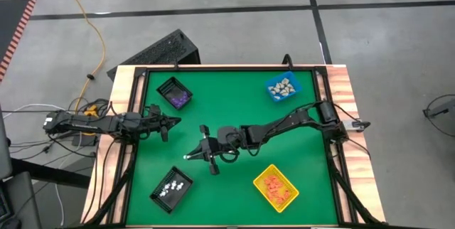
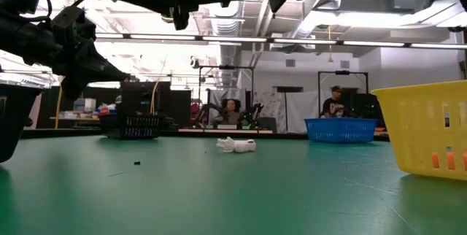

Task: Sort Halloween decoration
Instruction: Put the white skeleton toy into the bottom black basket

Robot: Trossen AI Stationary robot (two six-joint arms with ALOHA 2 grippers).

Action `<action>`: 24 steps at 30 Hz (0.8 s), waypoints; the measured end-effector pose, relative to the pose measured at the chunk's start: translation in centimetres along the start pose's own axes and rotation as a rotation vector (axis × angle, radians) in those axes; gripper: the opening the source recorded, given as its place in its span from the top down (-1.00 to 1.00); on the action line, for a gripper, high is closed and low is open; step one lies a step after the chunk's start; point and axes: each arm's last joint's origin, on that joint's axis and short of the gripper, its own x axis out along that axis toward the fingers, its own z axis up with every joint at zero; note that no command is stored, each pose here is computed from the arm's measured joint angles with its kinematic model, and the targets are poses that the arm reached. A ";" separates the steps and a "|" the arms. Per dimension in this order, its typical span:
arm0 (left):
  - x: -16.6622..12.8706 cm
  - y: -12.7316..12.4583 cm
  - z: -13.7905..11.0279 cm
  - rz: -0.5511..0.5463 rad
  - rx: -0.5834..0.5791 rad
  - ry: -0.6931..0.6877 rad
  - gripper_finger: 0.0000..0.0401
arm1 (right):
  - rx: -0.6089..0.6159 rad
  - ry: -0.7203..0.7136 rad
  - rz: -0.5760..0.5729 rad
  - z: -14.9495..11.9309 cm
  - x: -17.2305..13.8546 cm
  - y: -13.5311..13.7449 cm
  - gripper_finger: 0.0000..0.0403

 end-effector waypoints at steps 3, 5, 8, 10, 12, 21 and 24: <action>0.0 0.0 0.0 0.000 0.000 0.000 1.00 | 0.018 -0.021 0.006 0.2 0.1 0.8 0.79; 0.0 0.0 0.0 0.000 0.000 0.000 1.00 | 0.017 -0.030 0.014 0.4 0.1 1.5 0.79; 0.0 0.0 0.0 0.000 0.000 0.000 1.00 | 0.032 -0.046 0.013 0.6 0.1 2.4 0.79; 0.0 0.0 0.0 0.001 0.000 0.000 1.00 | 0.039 -0.049 0.008 0.6 0.2 3.0 0.79; 0.0 0.0 0.0 0.001 0.000 0.000 1.00 | 0.040 -0.051 -0.010 0.6 0.2 3.3 0.79; 0.0 0.0 0.0 0.003 0.002 0.003 1.00 | 0.076 -0.031 0.049 -2.2 5.3 4.2 0.79; 0.0 0.0 -0.1 0.002 0.003 0.006 1.00 | 0.069 -0.055 0.063 -1.0 7.0 4.6 0.79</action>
